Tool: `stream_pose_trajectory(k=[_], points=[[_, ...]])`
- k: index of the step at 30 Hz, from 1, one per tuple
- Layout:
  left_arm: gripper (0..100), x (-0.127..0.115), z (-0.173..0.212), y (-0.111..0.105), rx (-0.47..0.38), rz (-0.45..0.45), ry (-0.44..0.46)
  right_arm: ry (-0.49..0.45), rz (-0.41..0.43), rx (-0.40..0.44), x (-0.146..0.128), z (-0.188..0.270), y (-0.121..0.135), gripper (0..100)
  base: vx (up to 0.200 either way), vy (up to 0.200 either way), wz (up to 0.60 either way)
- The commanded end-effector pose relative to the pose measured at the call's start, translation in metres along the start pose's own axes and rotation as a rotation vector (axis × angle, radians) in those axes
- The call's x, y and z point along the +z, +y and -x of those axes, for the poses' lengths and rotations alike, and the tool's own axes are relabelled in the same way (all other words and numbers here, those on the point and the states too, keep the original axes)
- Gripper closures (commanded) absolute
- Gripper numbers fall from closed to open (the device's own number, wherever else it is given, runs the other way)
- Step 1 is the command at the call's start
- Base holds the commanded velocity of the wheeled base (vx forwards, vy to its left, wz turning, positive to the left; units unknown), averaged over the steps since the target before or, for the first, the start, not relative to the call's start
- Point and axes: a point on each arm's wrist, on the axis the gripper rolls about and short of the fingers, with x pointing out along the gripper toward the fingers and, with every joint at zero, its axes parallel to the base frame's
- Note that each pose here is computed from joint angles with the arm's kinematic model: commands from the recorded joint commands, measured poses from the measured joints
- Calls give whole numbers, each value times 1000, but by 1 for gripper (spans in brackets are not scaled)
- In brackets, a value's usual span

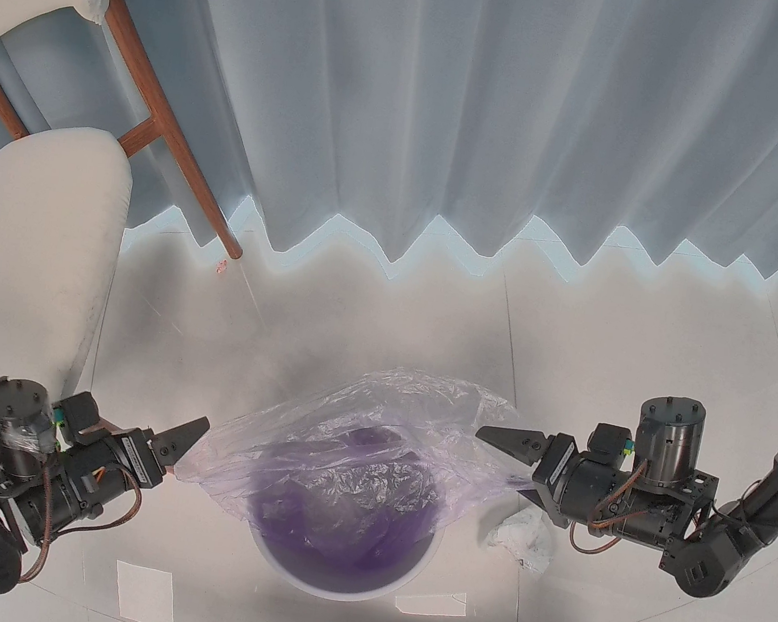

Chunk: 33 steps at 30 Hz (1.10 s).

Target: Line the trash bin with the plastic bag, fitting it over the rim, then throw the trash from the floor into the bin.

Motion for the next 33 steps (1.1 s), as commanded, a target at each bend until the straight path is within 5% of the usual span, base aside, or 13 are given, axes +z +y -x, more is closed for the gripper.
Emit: stream_pose_trajectory(k=[1,3,10,18,24,33], points=[[0,29,50,-35,-237,-50,-180,84,36,121,-35,40,35,0,0,0,0],[0,30,60,-45,-337,-62,-167,146,11,181,-46,46,47,0,0,0,0],[0,22,78,-55,-431,-77,-71,223,-108,266,-57,41,73,0,-86,0,0],[0,19,86,-53,-434,-78,-18,207,-33,262,-55,25,73,0,-200,0,0],[0,13,75,-50,-402,-63,32,86,26,186,-47,18,60,0,-200,0,0],[0,4,25,-71,-395,92,168,-181,43,270,5,44,54,0,-22,0,0]])
